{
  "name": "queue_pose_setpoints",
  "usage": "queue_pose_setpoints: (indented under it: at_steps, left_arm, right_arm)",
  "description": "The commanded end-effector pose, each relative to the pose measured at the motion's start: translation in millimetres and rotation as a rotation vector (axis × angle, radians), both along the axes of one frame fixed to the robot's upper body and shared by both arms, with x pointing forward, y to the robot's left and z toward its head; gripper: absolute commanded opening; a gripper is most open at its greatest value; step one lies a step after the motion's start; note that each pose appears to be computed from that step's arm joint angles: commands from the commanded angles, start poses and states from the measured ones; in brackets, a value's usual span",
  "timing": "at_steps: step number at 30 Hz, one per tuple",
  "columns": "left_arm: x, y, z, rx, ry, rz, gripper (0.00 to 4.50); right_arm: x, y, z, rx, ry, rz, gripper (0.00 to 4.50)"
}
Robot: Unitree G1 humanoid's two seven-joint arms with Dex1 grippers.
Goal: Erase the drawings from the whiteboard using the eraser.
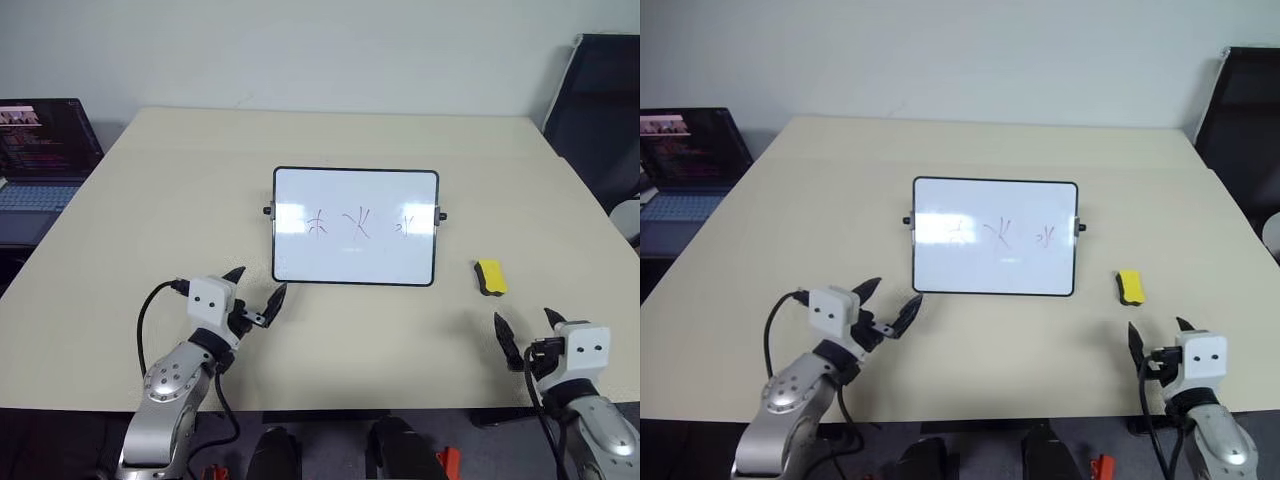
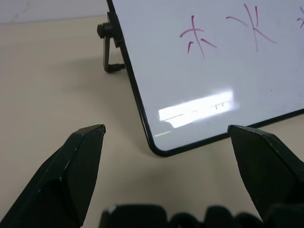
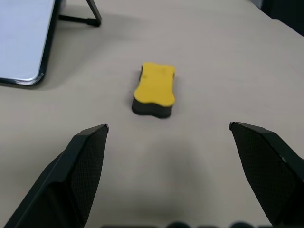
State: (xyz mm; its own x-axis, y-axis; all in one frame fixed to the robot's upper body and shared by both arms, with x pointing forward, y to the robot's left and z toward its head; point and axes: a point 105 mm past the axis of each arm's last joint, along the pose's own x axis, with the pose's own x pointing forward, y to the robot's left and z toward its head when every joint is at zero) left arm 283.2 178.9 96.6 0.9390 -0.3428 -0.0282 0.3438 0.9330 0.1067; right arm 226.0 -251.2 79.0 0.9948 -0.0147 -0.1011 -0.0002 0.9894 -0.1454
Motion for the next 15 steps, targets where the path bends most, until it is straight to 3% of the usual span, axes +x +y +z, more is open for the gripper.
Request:
queue_pose_setpoints:
  at_steps: [1, 11, 15]
  left_arm:
    - [0, 1, 2, 0.008, -0.026, 0.019, 4.50]
    - [-10, 32, 4, 0.035, -0.043, 0.122, 4.50]
    - [-13, 35, 9, 0.056, -0.043, -0.001, 4.50]
  right_arm:
    - [2, -2, 9, 0.011, 0.001, -0.017, 4.46]
    - [11, 12, 39, -0.049, -0.072, 0.042, 4.46]
    - [14, 29, 36, -0.026, -0.063, 0.081, 4.46]
